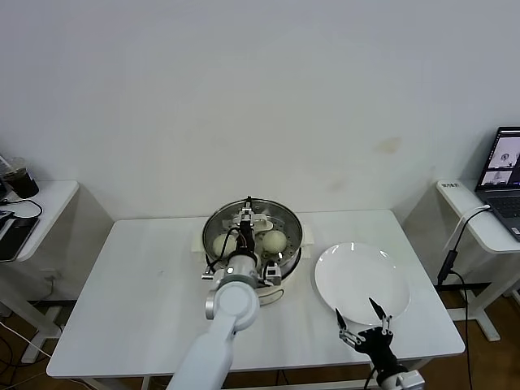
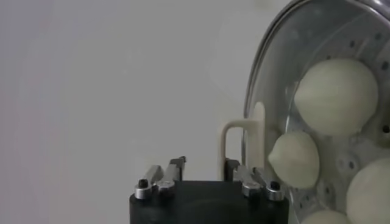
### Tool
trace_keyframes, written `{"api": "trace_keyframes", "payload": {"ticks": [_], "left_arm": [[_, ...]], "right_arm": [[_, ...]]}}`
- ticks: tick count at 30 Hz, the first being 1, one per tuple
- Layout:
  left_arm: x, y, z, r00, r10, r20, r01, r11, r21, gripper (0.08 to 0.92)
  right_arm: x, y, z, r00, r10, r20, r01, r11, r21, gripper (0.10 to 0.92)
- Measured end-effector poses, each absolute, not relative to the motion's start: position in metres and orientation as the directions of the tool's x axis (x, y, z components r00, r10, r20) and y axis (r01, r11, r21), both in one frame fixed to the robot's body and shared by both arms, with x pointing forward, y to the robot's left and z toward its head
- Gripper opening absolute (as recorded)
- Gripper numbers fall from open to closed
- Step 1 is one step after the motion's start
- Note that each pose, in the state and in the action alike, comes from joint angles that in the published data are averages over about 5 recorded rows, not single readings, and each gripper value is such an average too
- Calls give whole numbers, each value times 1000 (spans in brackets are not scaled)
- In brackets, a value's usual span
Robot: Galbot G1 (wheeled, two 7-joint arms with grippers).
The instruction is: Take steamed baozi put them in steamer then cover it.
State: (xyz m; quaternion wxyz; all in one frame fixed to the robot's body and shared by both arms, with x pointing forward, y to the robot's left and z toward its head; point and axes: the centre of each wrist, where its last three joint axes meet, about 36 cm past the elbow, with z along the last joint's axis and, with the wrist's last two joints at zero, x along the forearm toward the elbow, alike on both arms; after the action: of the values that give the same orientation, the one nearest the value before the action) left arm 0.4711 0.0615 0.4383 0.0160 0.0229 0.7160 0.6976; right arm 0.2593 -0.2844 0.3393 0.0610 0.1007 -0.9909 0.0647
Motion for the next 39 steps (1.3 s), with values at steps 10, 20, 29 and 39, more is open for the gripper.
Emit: {"api": "trace_keyframes", "payload": {"ticks": [10, 20, 29, 39], "left_arm": [[446, 69, 445, -996, 93, -5, -1, 49, 999, 820], [402, 93, 456, -988, 146, -42, -22, 135, 991, 823], [347, 155, 456, -982, 167, -94, -13, 432, 902, 823], [288, 236, 431, -996, 79, -52, 36, 827, 561, 823]], "right_arm": [[257, -284, 341, -972, -192, 136, -209, 971, -119, 823], [255, -286, 341, -973, -191, 131, -207, 971, -119, 823], [249, -291, 347, -973, -195, 123, -211, 969, -126, 823], [239, -296, 354, -972, -197, 125, -213, 967, -137, 823]]}}
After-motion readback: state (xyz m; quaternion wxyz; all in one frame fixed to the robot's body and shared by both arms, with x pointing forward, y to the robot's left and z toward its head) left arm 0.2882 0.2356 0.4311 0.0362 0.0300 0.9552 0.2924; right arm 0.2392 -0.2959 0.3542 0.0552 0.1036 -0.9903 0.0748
